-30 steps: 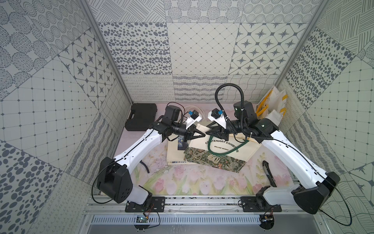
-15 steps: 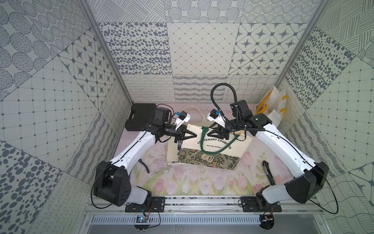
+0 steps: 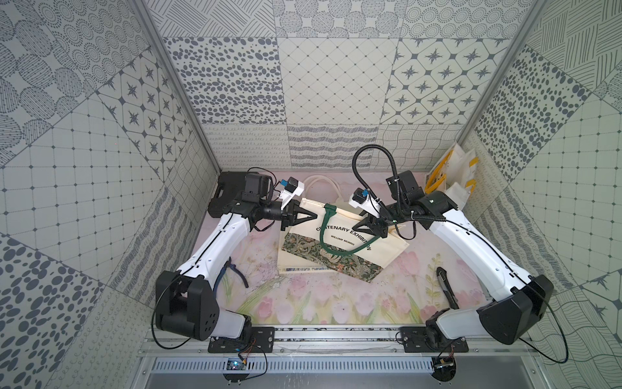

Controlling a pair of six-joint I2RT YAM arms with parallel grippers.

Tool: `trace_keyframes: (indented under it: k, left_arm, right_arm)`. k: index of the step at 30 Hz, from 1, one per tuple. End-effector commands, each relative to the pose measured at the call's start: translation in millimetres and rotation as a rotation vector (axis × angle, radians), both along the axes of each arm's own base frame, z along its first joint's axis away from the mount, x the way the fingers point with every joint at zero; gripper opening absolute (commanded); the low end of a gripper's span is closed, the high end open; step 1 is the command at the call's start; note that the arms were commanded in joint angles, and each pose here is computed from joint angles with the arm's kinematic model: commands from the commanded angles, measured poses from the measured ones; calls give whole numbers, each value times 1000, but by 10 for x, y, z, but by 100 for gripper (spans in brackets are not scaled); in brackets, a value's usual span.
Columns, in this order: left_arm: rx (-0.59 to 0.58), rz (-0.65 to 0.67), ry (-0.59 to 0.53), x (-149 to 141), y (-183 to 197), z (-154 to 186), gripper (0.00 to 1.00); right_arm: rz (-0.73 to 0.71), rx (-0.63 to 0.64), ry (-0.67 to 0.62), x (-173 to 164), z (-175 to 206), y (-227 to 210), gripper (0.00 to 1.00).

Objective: Put away the canvas bag
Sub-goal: Press the canvas bag.

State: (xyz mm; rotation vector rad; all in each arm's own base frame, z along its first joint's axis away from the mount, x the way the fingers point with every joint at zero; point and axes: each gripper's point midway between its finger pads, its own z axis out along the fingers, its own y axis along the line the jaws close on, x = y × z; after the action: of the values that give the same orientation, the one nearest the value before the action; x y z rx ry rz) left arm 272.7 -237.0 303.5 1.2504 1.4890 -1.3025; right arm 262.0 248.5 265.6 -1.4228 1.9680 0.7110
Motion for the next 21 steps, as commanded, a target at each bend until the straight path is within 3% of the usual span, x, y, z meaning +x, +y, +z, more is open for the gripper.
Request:
trace_keyframes:
  k: [1, 8, 16, 21]
  left_arm:
    - [141, 51, -92, 29, 73, -162, 0]
    - [283, 167, -136, 196, 193, -306, 0]
    - [502, 464, -193, 592, 547, -496, 0]
    - [546, 565, -222, 694, 683, -501, 0]
  right_arm:
    - [-25, -63, 100, -124, -202, -124, 33]
    - [-28, -58, 164, -345, -303, -194, 33]
    - [-51, -68, 227, -579, -429, -294, 33]
    - [-50, -70, 231, -717, -500, -305, 32]
